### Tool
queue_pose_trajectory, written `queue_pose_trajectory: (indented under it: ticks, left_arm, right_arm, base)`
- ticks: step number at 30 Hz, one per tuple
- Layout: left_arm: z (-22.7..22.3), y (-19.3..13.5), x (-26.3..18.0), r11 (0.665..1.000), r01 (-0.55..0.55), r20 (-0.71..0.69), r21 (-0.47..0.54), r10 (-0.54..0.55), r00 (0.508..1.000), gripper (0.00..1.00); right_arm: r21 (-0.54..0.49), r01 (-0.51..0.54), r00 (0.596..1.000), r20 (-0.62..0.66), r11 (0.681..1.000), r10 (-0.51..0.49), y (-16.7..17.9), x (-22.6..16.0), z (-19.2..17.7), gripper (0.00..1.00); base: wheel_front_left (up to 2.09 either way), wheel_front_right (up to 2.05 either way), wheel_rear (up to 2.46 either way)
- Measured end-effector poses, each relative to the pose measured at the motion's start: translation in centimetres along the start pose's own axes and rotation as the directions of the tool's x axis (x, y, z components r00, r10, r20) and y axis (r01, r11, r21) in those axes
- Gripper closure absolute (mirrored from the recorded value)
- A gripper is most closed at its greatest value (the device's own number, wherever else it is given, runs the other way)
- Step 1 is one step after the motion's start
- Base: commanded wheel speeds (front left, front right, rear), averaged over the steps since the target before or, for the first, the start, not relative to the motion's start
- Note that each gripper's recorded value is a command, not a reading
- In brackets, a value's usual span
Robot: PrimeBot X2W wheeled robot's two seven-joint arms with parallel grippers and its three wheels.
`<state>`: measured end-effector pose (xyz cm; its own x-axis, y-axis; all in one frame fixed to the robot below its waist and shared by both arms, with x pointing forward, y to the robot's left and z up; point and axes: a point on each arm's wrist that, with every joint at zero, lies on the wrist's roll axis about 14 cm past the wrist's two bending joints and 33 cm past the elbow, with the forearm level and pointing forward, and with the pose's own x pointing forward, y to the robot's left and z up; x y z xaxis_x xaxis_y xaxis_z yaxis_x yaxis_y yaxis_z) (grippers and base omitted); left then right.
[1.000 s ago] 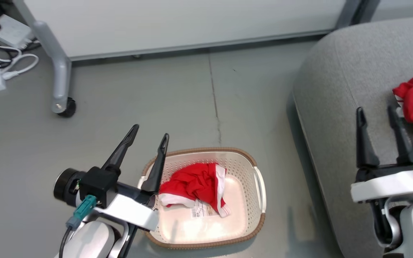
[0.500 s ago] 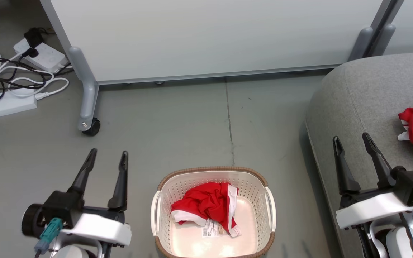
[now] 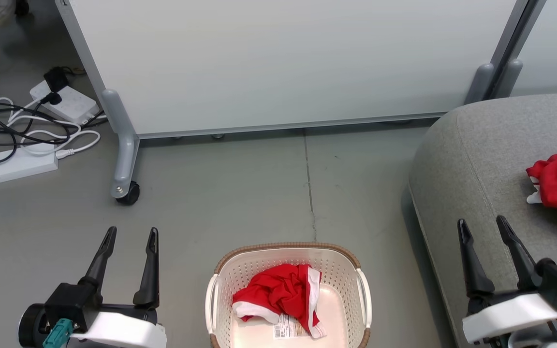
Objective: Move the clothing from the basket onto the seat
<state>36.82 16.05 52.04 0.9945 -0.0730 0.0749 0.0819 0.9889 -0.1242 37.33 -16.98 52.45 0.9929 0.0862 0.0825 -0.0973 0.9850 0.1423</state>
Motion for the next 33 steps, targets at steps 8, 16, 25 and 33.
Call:
queue_pose_trajectory:
  ticks: [8,16,25,33]
  left_arm:
    - [-0.3,0.1,-0.3,1.0,0.0,-0.005,0.021,0.0,1.0,0.0]
    - [-0.3,0.7,-0.4,1.0,-0.016,-0.004,0.006,0.016,1.0,0.0]
    - [-0.2,0.9,-0.2,1.0,-0.009,0.006,0.022,0.009,1.0,0.0]
    - [-1.0,0.7,-0.6,1.0,-0.006,-0.013,0.019,0.006,1.0,0.0]
  right_arm:
    - [0.001,0.019,1.0,-0.002,1.0,-0.019,-0.5,-1.1,0.2,0.0]
    - [0.001,0.019,1.0,-0.009,1.0,-0.019,-0.5,-1.3,0.2,0.0]
    - [0.004,0.017,1.0,-0.013,1.0,-0.017,-0.4,-1.3,0.0,0.0]
    - [0.004,0.018,1.0,-0.015,1.0,-0.018,-0.5,-1.2,0.0,0.0]
  base:
    - [0.0,0.0,0.0]
    - [0.0,0.0,0.0]
    - [0.0,0.0,0.0]
    - [0.0,0.0,0.0]
